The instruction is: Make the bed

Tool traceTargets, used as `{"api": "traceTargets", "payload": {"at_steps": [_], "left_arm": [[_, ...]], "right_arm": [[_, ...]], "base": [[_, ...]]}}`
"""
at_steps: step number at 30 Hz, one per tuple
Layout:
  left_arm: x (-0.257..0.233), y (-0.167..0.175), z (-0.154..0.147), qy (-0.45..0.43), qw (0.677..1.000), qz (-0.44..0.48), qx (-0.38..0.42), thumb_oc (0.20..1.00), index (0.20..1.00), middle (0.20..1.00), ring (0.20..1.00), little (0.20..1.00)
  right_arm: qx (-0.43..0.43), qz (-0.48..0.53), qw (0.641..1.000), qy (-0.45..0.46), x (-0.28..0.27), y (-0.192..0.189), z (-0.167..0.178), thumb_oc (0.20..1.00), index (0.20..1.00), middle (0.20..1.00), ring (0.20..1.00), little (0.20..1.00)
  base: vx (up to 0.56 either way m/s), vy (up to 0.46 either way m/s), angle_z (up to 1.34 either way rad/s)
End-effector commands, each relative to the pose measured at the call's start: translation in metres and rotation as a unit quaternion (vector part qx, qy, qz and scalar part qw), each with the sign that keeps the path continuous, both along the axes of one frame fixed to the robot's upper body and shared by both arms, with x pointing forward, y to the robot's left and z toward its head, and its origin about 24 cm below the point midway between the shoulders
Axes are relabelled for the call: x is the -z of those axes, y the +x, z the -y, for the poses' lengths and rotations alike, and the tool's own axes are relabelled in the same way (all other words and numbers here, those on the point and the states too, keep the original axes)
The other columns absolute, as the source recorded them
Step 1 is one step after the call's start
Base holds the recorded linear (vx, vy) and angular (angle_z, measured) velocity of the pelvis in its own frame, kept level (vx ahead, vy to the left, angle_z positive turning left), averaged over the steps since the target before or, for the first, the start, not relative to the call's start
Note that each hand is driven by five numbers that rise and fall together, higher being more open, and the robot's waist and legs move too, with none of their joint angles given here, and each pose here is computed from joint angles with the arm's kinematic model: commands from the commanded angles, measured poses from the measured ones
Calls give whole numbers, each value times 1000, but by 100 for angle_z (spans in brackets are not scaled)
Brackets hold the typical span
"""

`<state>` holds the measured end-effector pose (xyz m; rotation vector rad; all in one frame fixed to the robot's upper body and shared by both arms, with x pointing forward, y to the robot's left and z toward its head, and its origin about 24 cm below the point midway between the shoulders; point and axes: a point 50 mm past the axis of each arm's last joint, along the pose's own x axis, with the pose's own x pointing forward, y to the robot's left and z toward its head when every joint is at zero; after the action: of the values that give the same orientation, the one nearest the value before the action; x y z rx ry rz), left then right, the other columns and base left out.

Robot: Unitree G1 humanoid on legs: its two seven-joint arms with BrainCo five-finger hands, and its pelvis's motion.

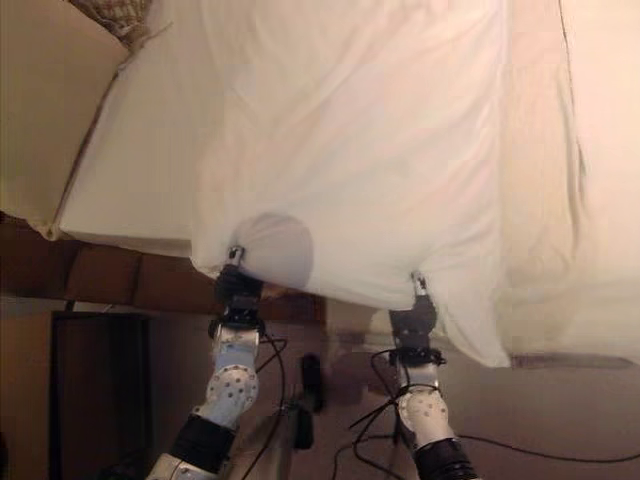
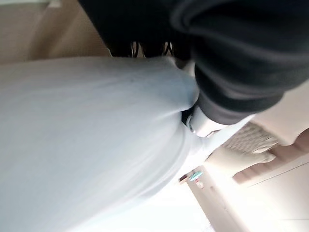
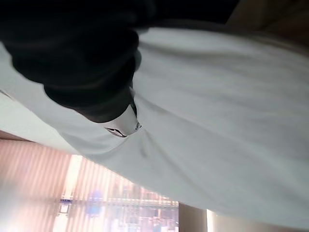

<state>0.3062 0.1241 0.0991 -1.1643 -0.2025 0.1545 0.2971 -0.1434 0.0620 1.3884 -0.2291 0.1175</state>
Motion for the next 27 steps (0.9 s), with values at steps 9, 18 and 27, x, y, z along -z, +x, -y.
{"api": "traceTargets", "payload": {"at_steps": [9, 18, 27], "left_arm": [[-19, -6, -25, 16, 996, 45, -71, 200, 200, 200, 200, 200], [-16, -3, -14, 5, 998, 41, -52, 200, 200, 200, 200, 200], [-25, -10, -44, 24, 991, 60, -117, 200, 200, 200, 200, 200]], "right_arm": [[69, 33, 996, -51, -8, -8, 42, 200, 200, 200, 200, 200], [90, 4, 993, -78, 1, -12, 62, 200, 200, 200, 200, 200], [91, 0, 994, -66, 0, -3, 57, 200, 200, 200, 200, 200]], "base": [[29, 36, -18], [-8, -120, 28], [34, 137, -13]]}}
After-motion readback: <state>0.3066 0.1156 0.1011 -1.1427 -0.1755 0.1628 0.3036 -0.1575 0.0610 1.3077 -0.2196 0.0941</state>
